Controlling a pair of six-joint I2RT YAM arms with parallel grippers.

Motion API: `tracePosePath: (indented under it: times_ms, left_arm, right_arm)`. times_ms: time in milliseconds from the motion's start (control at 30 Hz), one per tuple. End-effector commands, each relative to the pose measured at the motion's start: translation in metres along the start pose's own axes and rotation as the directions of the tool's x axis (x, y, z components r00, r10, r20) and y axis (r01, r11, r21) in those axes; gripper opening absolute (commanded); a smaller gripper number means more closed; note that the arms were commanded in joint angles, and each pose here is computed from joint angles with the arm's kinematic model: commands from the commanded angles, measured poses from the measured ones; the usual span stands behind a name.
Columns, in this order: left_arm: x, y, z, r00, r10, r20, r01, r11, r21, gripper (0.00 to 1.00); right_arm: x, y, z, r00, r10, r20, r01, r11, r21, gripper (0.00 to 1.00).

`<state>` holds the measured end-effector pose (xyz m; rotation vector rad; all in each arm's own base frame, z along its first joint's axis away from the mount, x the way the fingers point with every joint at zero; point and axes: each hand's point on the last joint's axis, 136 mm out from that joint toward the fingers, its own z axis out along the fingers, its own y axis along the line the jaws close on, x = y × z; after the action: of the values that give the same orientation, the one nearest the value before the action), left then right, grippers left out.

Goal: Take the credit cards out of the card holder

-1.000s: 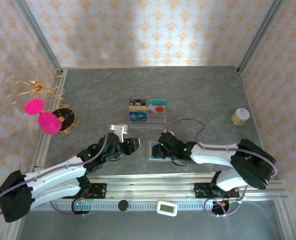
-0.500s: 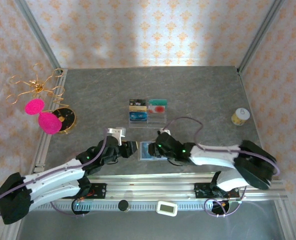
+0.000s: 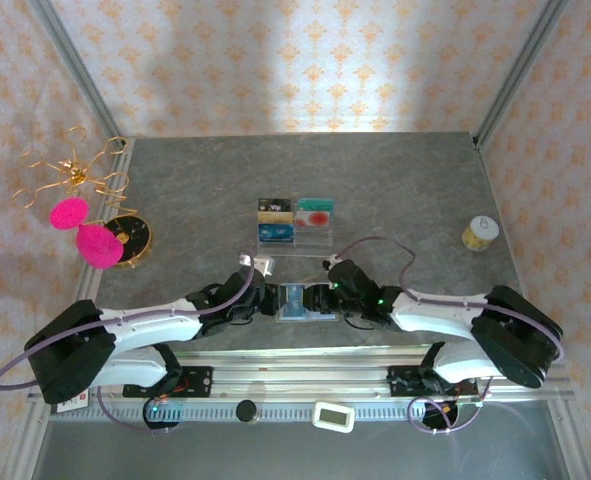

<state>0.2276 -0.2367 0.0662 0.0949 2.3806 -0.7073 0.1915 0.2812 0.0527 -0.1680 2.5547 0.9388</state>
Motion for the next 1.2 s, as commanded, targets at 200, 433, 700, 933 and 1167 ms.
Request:
tracePosePath:
  times_ms: [200,433,700,933,1167]
  left_arm:
    - [-0.007,0.018,-0.022,0.995,-0.047,0.086,0.052,0.997,-0.051,0.34]
    - [-0.010,0.020,-0.029,0.992,-0.059,0.108,0.064,0.997,-0.049,0.37]
    - [-0.012,0.020,-0.034,0.991,-0.059,0.123,0.065,0.997,-0.043,0.37]
    - [-0.012,0.020,-0.035,0.991,-0.058,0.125,0.064,0.997,-0.041,0.37]
    - [-0.013,0.020,-0.037,0.990,-0.059,0.129,0.065,0.997,-0.041,0.37]
  right_arm:
    - [-0.002,0.029,0.014,0.996,-0.083,-0.027,0.082,0.995,-0.063,0.40]
    - [0.000,0.033,0.019,0.994,-0.105,-0.038,0.103,0.994,-0.047,0.40]
    - [0.003,0.021,0.026,0.995,-0.088,-0.044,0.088,0.996,0.008,0.38]
    - [0.007,0.013,0.029,0.996,-0.067,-0.058,0.069,0.997,0.040,0.37]
    - [0.005,-0.001,0.023,0.999,-0.041,-0.027,0.044,0.993,0.107,0.38]
